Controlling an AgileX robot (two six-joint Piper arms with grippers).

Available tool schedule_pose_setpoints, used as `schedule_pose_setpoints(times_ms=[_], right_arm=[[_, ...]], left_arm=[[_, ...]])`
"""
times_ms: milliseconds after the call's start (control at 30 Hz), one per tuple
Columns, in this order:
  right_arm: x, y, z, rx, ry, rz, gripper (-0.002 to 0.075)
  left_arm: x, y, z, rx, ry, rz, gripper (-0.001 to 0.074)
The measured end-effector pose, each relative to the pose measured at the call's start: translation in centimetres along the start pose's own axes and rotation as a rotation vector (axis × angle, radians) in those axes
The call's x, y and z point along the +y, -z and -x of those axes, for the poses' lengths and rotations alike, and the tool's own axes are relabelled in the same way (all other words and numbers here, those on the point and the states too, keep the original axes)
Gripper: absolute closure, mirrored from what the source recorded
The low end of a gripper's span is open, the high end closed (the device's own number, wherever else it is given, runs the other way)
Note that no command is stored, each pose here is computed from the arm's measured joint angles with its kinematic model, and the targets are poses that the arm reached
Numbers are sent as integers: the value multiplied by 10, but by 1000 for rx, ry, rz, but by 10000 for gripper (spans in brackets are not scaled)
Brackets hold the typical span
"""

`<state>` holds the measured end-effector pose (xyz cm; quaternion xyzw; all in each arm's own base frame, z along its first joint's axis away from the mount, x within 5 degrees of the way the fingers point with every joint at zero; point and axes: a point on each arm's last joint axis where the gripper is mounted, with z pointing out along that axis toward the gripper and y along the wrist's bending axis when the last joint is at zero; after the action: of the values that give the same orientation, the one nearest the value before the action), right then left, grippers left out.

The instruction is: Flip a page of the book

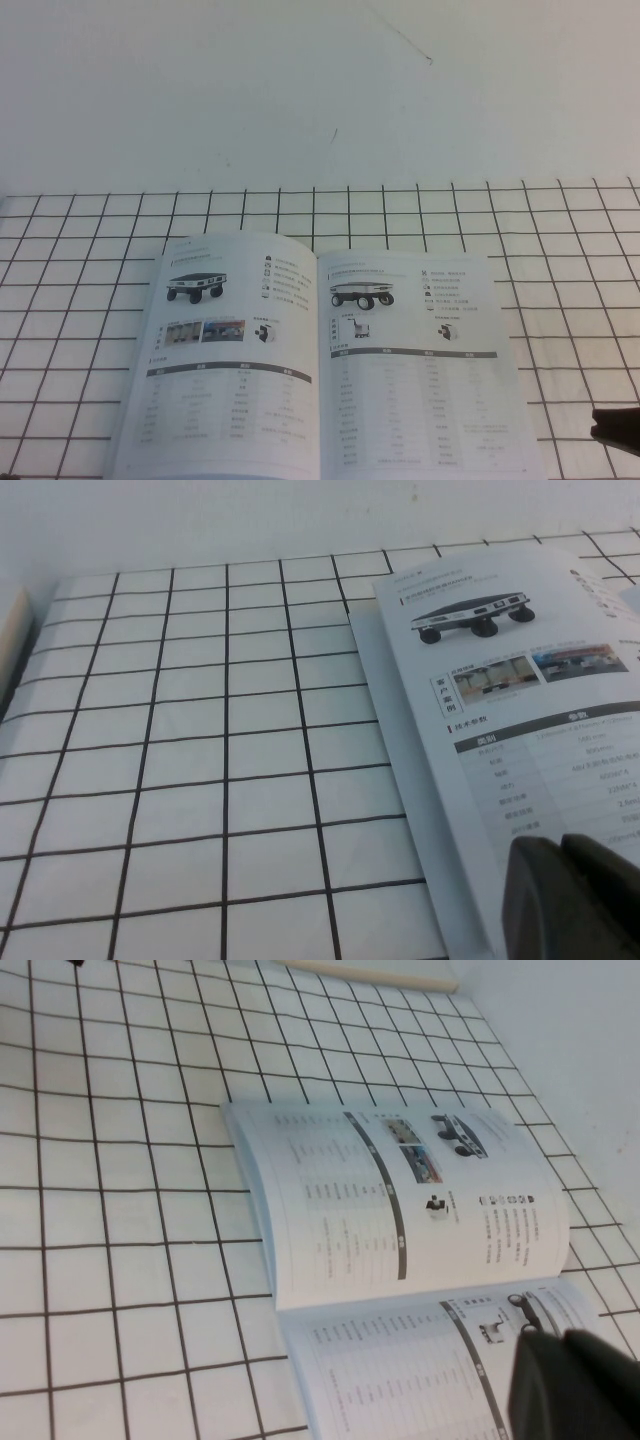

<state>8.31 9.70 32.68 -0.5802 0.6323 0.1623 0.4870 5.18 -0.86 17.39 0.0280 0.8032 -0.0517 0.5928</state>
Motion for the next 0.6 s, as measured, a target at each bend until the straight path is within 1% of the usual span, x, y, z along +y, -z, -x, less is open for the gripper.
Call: schedule_pose_setpoints(times_ms=[600], right_arm=[[1,0,-1,-4,-7,1,728]], left_arm=[[0,0,0,-1,7,0,738]])
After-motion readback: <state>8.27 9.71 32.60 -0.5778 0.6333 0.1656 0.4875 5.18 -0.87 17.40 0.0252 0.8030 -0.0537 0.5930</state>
